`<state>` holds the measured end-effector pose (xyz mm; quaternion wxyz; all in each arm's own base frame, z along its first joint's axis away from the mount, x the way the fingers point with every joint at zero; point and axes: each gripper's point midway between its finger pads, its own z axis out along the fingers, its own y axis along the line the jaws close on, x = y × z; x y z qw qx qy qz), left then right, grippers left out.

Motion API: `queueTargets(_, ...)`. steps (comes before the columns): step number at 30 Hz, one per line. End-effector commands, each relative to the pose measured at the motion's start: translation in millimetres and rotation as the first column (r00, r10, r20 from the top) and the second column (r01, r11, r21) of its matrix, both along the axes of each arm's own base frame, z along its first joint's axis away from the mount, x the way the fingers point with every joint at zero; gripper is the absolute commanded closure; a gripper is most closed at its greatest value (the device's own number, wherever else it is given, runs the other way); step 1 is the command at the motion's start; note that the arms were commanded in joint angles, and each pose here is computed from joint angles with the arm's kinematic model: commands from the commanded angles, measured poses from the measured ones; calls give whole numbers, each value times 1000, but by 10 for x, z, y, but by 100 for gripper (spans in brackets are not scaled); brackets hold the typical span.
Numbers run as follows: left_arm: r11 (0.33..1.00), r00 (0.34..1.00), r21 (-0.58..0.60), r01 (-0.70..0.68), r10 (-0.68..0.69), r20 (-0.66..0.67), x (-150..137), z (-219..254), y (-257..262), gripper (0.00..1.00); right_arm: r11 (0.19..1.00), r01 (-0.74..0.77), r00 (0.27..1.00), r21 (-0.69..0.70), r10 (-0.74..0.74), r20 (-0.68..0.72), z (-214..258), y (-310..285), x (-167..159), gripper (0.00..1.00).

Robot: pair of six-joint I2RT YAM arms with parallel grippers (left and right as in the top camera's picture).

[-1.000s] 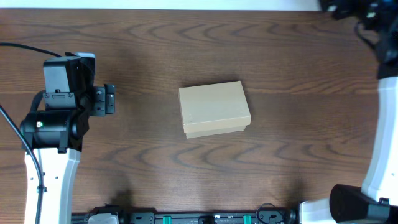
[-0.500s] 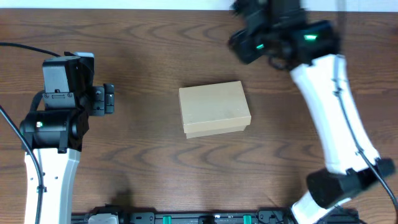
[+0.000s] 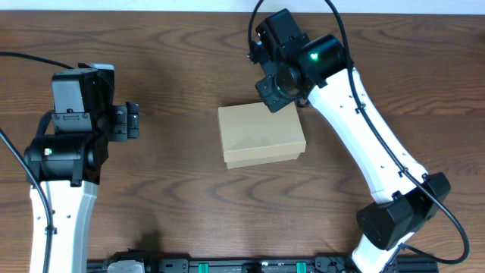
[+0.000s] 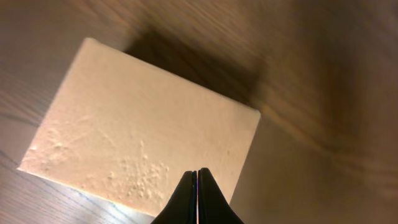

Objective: Pack container
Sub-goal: 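Press down on the closed lid with the right gripper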

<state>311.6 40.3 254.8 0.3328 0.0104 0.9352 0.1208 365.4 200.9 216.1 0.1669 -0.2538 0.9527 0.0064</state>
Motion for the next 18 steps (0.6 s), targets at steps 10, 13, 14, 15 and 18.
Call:
queueTargets(10, 1000, 1000, -7, -13, 13, 9, 21, 40, 20, 5, 922, 363, 929, 138, -369, 21, -163, 20, -385, 98)
queueTargets(13, 1000, 1000, -7, -13, 13, 9, 21, 40, 20, 5, 908, 384, 919, 165, -394, 32, -243, 39, -481, 98)
queueTargets(14, 1000, 1000, -7, -13, 13, 9, 21, 40, 20, 5, 902, 401, 912, 161, -410, 28, -279, 18, -506, 98)
queueTargets(15, 1000, 1000, -7, -13, 13, 9, 21, 40, 19, 5, 902, 404, 911, 153, -412, 22, -318, 8, -520, 98)
queueTargets(18, 1000, 1000, -13, -10, 11, 9, 22, 37, 8, 5, 890, 434, 898, 136, -439, 6, -448, -31, -556, 98)
